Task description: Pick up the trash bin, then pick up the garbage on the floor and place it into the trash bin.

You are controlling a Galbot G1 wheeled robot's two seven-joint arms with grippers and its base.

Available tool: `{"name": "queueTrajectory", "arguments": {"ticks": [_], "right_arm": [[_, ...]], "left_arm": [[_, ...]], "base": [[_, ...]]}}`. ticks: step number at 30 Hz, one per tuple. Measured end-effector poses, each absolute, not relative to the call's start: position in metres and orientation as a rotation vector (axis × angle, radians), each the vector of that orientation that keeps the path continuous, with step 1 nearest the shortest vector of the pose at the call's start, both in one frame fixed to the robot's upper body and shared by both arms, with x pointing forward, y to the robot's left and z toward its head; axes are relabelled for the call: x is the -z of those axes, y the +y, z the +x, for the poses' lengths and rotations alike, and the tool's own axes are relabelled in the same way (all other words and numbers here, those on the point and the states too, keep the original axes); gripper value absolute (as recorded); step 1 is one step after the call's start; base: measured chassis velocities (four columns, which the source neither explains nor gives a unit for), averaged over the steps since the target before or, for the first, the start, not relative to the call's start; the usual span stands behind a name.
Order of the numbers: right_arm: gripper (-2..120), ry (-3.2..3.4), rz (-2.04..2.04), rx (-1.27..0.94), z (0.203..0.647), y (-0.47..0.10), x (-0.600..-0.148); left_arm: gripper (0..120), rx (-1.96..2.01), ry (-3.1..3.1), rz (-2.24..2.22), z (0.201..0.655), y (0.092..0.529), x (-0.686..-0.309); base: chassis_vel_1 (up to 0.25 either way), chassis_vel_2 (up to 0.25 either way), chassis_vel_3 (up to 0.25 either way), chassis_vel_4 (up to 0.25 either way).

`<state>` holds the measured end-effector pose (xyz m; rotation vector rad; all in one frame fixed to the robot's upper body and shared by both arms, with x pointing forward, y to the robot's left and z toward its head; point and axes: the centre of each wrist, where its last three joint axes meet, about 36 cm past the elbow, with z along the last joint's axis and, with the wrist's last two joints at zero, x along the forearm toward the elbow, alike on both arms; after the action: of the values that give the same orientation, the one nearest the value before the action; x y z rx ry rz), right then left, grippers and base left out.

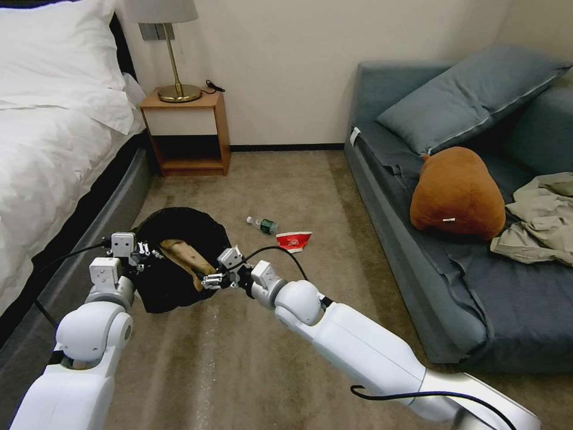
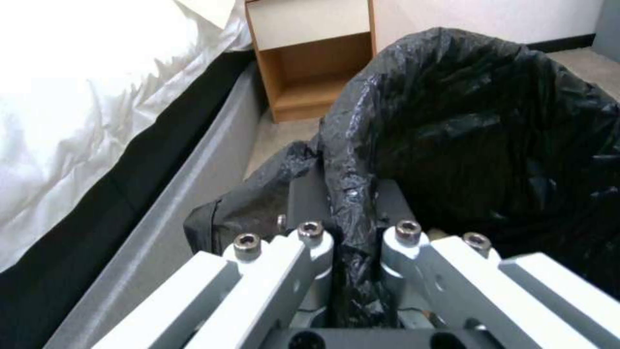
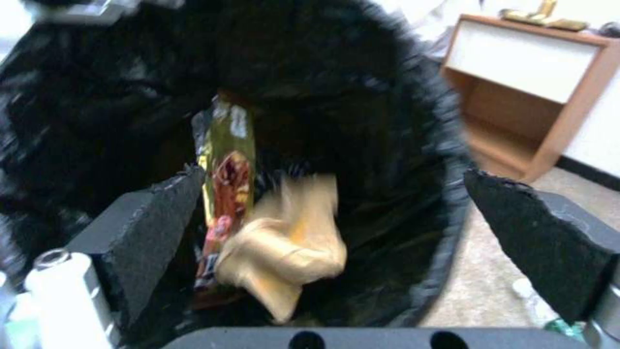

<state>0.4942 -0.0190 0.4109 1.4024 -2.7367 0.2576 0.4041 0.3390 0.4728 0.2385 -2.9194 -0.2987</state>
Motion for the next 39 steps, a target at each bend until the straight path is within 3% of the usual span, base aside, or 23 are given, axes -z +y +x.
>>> {"name": "queueTrajectory", "arguments": {"ticks": [9,18,26,39], "right_arm": [[100,-2.830,1.258,-0.193,0.517,-0.064,-0.434],[100,-2.877,1.083,-0.233,0.531,-0.122,-0.428],[100,-2.893,0.800,-0.294,0.537,-0.204,-0.396],[100,-2.834,0.460,-0.160,0.502,-0.232,-0.322]], "left_arm": [[4,0.276,-2.921,0.262,0.407,0.350,-0.475],[4,0.256,-2.926,0.307,0.407,0.368,-0.476],[4,0.261,-2.936,0.310,0.405,0.371,-0.465],[4,0.252,-2.940,0.285,0.405,0.369,-0.464]], "base": [[0.000,0.000,0.000,0.000],[0.000,0.000,0.000,0.000],[0.000,0.000,0.000,0.000],[0.000,0.000,0.000,0.000]]}}
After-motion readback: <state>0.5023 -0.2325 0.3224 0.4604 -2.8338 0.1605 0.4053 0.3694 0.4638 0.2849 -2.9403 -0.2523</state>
